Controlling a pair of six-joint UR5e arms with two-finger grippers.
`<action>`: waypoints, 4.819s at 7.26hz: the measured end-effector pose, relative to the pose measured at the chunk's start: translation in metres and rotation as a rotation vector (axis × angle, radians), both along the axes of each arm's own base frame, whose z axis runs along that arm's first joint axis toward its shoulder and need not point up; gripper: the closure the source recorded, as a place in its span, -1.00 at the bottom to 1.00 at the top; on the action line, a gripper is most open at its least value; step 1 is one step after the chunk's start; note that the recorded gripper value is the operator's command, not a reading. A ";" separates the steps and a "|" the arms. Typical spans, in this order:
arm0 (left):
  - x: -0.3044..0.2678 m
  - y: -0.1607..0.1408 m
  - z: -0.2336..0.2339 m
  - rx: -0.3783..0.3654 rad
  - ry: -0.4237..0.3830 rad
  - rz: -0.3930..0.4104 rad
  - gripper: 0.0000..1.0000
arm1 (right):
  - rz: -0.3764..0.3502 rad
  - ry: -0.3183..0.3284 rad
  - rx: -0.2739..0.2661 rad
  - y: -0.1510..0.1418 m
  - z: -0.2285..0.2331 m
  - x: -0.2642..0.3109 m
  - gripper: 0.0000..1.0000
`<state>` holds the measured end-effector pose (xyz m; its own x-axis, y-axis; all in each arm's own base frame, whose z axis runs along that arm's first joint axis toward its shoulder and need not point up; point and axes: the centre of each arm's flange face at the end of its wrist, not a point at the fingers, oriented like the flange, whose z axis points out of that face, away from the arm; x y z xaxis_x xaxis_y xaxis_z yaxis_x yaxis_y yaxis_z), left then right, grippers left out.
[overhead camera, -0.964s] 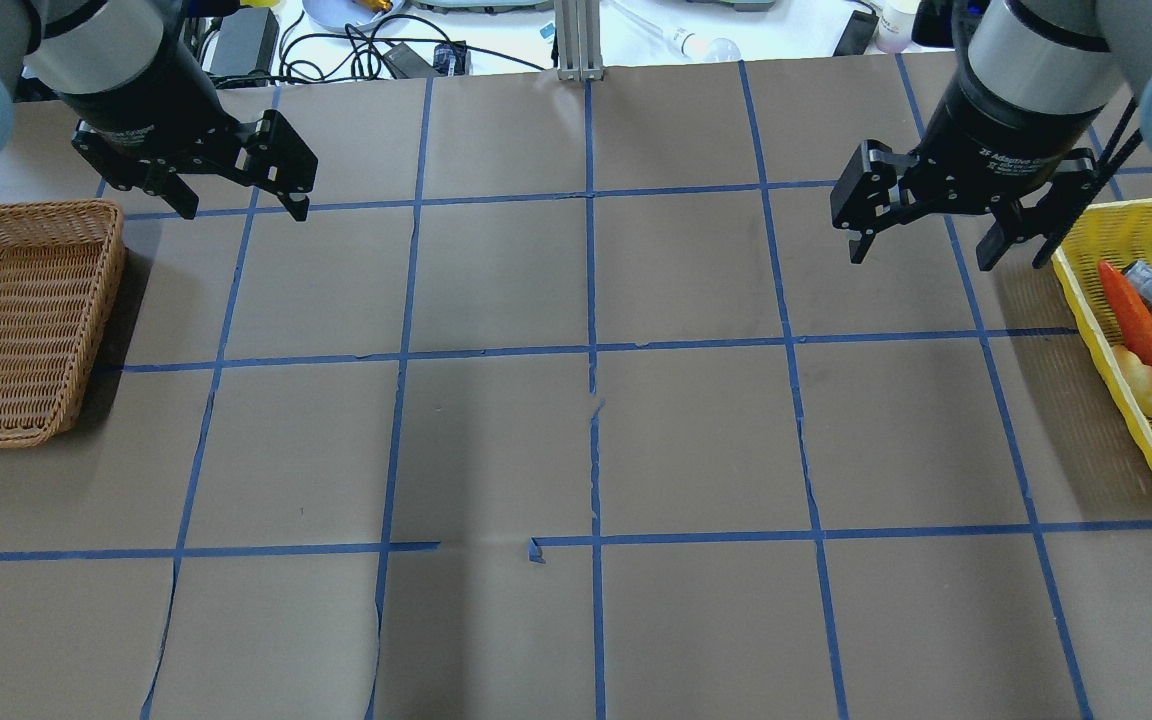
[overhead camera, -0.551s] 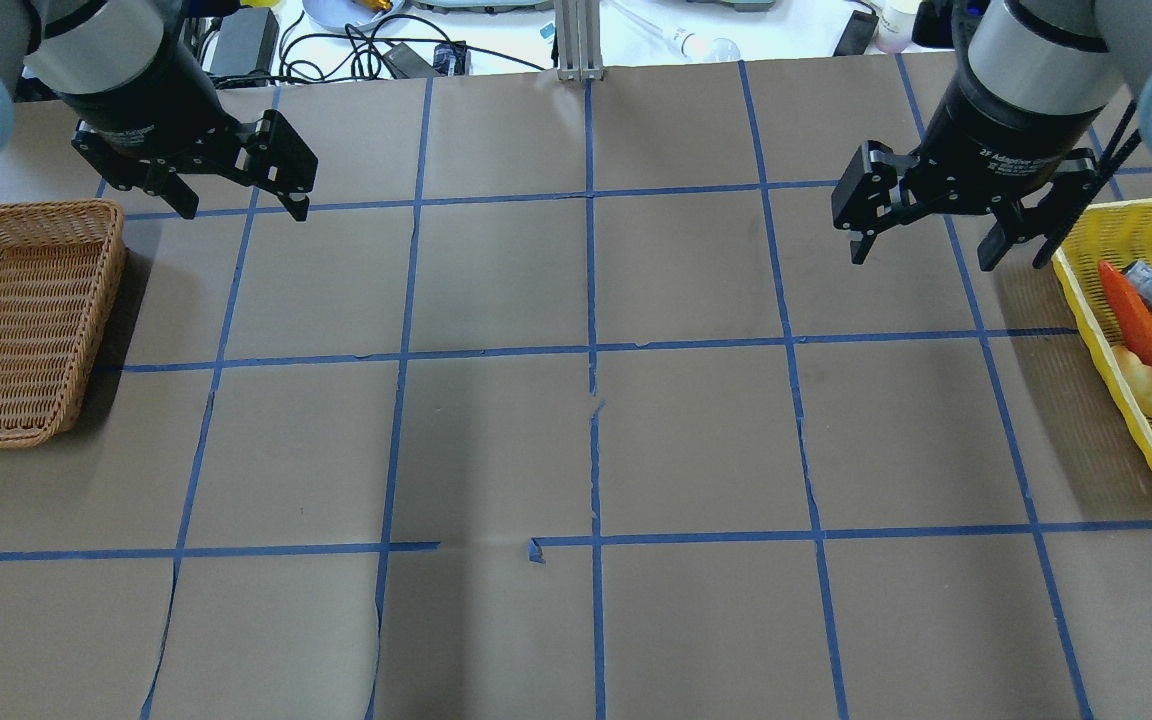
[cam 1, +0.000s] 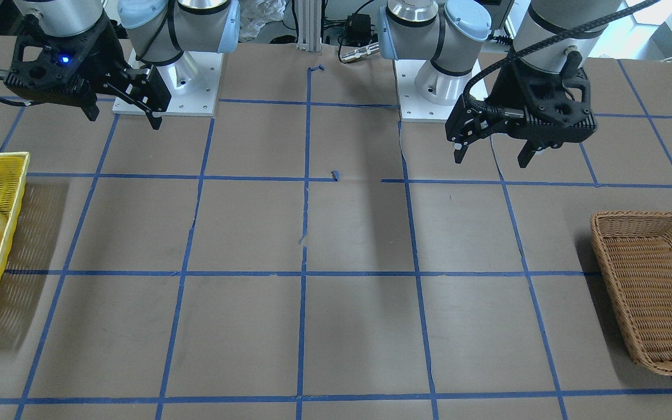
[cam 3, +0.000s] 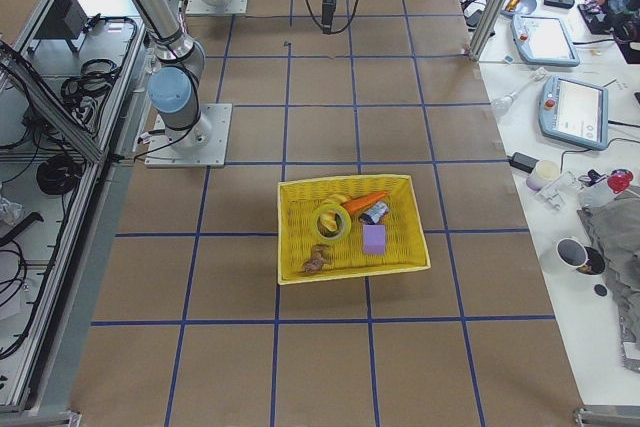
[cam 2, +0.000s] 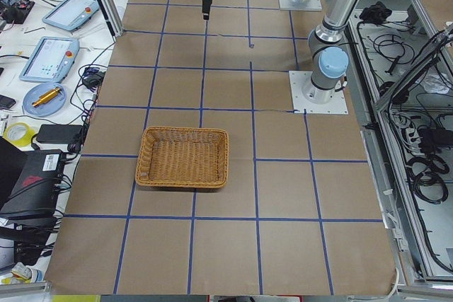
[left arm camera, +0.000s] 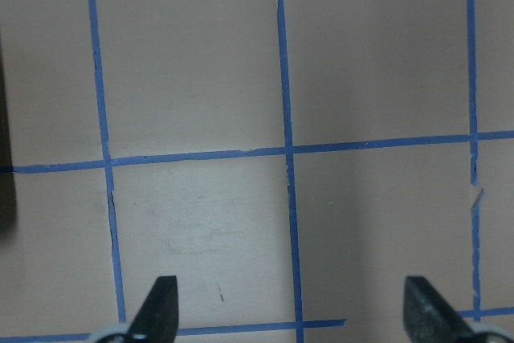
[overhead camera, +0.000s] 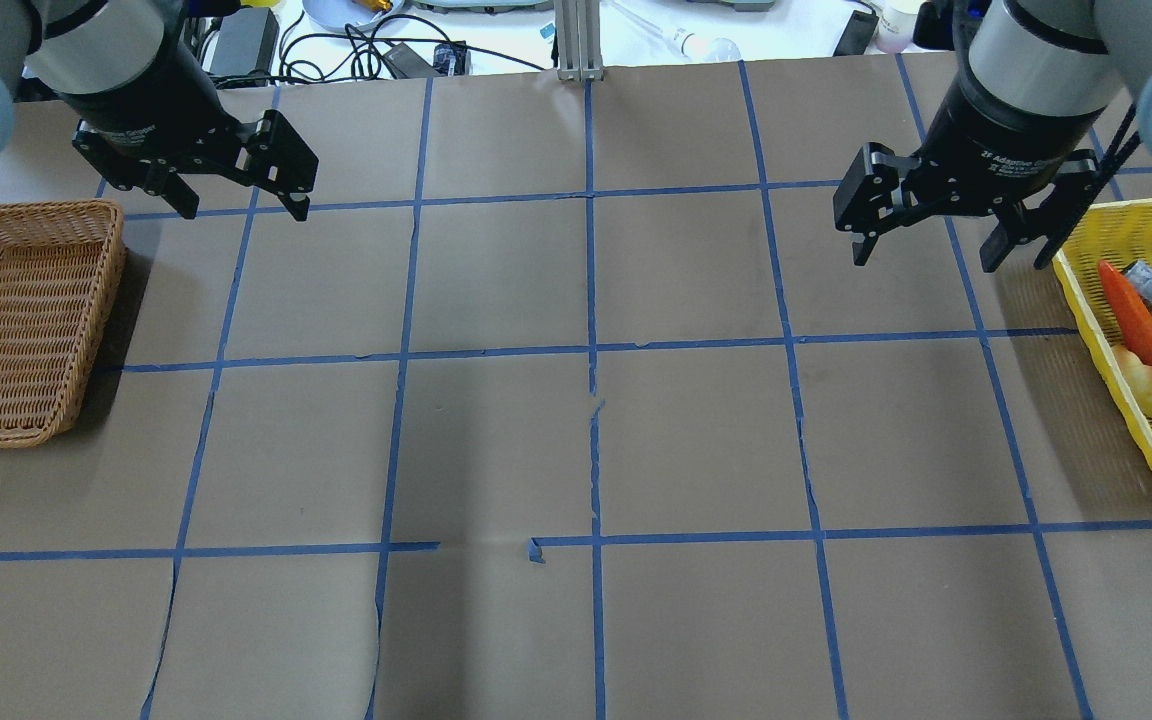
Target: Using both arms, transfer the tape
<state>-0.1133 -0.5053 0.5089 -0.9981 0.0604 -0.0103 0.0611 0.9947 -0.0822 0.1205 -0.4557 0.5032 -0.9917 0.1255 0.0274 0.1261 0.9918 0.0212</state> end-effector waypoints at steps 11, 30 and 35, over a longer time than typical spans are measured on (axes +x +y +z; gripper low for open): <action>0.000 0.000 0.000 0.000 0.001 0.000 -1.00 | 0.000 0.000 0.003 0.000 -0.002 0.000 -1.00; 0.000 0.000 0.001 -0.002 0.000 0.000 -1.00 | 0.320 -0.227 0.051 -0.025 -0.196 -0.459 -1.00; 0.000 0.000 0.001 -0.002 0.001 -0.002 -1.00 | 0.237 -0.189 0.051 -0.020 -0.280 -0.462 1.00</action>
<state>-0.1130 -0.5049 0.5097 -0.9980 0.0624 -0.0093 0.0630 0.9944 -0.0844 -0.3420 -0.4756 0.2236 -0.9813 -0.1068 -0.1600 -0.1196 0.9902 0.0725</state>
